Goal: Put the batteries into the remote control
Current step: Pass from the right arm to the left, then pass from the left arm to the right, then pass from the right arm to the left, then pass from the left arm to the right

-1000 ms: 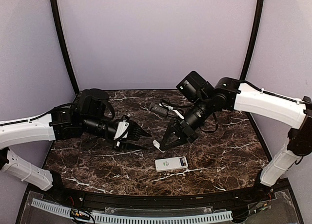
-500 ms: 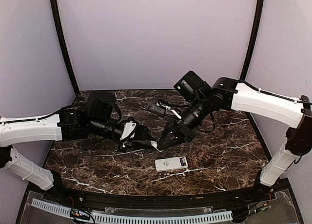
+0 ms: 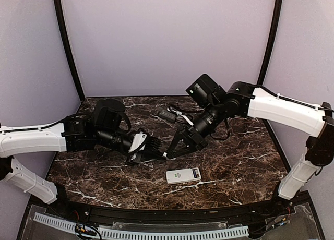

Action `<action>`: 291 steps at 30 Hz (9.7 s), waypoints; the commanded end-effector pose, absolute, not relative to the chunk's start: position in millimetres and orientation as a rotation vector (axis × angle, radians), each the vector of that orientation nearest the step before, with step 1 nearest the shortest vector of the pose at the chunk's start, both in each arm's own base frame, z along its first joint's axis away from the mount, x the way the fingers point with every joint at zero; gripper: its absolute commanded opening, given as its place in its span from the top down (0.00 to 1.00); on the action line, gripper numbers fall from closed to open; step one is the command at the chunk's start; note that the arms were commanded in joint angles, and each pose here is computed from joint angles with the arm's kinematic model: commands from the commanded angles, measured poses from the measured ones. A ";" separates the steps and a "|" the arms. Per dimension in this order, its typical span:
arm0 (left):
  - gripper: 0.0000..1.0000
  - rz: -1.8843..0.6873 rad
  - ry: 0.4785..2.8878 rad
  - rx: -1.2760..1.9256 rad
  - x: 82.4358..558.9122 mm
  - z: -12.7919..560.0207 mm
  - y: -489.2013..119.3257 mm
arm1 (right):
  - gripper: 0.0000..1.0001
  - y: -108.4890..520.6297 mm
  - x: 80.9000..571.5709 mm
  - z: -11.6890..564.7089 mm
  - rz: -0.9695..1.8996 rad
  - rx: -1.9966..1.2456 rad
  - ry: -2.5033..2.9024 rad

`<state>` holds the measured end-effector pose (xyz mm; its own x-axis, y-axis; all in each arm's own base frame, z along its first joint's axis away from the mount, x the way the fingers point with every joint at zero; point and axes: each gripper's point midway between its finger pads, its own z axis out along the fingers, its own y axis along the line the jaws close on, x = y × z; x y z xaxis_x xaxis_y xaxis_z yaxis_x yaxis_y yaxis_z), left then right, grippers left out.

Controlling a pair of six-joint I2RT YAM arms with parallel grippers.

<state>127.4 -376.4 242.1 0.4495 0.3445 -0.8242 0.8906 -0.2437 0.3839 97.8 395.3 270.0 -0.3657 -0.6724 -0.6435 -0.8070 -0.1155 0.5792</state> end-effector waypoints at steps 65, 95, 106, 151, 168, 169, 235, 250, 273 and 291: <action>0.72 -1.195 1.269 1.071 162.3 367.0 -367.8 | 1.00 399.5 146.8 356.0 1.579 -1.119 1.651; 0.23 -0.693 1.671 1.331 202.7 195.0 -352.5 | 1.00 325.3 203.9 177.4 1.511 -0.389 2.482; 0.22 -0.670 1.747 1.374 206.3 159.3 -355.3 | 1.00 259.9 219.5 88.2 1.495 -0.066 2.632; 0.20 -0.619 1.724 1.393 205.6 159.9 -347.2 | 0.55 169.2 238.1 25.2 0.911 0.345 2.835; 0.19 -0.611 1.703 1.385 205.8 165.6 -345.8 | 0.76 191.0 261.8 59.8 1.085 0.315 2.712; 0.19 -0.614 1.703 1.383 205.9 166.0 -346.4 | 0.79 193.8 262.9 61.9 1.097 0.299 2.712; 0.95 -1.520 1.084 1.196 139.1 414.1 -396.4 | 0.96 372.1 127.0 407.7 1.763 -1.365 1.279; 1.00 -1.440 1.410 1.015 170.9 392.7 -385.9 | 0.01 333.6 178.1 401.4 0.910 -1.294 1.297; 1.00 -1.385 1.595 0.940 193.0 380.1 -378.0 | 0.01 372.2 190.7 389.5 0.193 -1.625 0.740; 1.00 -1.398 1.593 0.956 193.5 379.2 -382.0 | 0.24 394.9 188.8 380.6 0.228 -1.646 0.714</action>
<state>193.8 -383.2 365.8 -0.4208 0.0514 -0.9057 0.9028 0.1214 -0.4126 190.7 388.1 361.4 0.7759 -0.3536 -0.5224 -0.5812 -0.0786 -0.8100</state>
